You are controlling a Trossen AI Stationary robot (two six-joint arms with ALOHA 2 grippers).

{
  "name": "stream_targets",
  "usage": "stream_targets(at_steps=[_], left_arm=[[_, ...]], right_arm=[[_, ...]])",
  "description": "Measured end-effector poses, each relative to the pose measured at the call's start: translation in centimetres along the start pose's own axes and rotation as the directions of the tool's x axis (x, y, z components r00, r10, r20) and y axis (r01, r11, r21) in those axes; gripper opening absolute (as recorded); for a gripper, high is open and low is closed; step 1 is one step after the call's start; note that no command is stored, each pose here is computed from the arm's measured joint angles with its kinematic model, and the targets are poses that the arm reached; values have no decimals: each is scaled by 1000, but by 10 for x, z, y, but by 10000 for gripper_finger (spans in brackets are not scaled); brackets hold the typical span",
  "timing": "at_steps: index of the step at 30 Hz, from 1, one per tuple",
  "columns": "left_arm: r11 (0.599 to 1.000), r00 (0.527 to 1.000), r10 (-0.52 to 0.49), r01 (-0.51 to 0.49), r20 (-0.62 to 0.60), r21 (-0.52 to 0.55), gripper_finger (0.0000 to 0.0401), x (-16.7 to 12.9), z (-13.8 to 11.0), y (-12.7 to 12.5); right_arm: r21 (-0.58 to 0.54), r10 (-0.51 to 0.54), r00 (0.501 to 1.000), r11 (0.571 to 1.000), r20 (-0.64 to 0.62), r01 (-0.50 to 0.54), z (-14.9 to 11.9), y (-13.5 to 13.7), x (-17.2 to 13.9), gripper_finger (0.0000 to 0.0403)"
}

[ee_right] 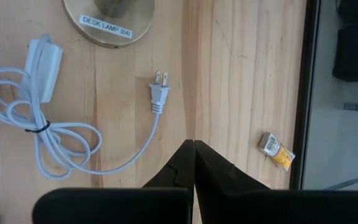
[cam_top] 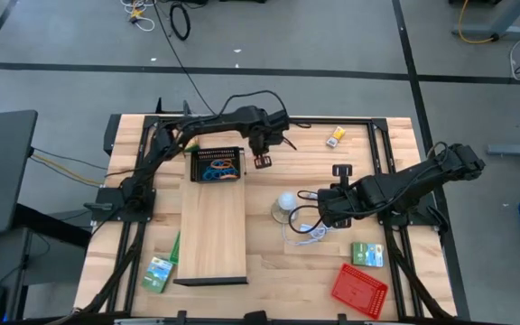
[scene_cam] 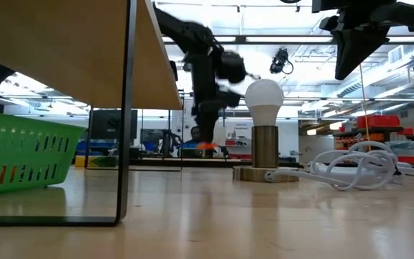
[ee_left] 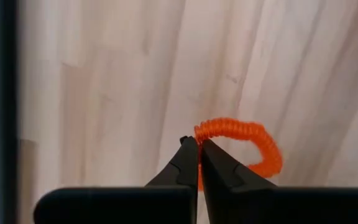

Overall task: Pick & Place Office Desk Supplies
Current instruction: Put the orange spiral keychain into the green bin

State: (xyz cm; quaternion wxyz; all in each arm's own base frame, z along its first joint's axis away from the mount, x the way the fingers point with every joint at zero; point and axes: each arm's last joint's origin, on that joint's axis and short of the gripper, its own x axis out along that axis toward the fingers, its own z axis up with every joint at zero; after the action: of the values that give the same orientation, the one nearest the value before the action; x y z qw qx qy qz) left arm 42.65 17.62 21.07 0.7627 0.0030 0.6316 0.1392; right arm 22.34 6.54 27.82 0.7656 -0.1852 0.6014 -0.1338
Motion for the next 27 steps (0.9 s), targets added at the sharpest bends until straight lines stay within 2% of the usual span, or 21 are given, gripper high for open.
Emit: stream_targets(at_steps=[10, 14, 17, 21, 27], left_arm=[[999, 969, 38, -39, 245, -1, 5, -83, 1, -8], [1000, 931, -17, 9, 364, 24, 5, -123, -6, -8], [995, 873, -94, 66, 479, 74, 5, -158, -12, -11], [985, 797, -154, 77, 585, 155, 5, -197, -26, -19], [957, 640, -278, 121, 717, 263, 5, -249, -61, -27]], right_arm=[[13, -1, 1000, 1000, 8, 1, 1, 0, 0, 7], [21, 3, 1000, 1000, 24, -4, 3, 1, 0, 7], [23, 7, 999, 1000, 40, -8, 4, 1, 0, 7], [39, 15, 997, 999, 70, -17, 7, 2, 0, 7], [22, 58, 988, 998, 146, -62, 16, 4, -1, 7]])
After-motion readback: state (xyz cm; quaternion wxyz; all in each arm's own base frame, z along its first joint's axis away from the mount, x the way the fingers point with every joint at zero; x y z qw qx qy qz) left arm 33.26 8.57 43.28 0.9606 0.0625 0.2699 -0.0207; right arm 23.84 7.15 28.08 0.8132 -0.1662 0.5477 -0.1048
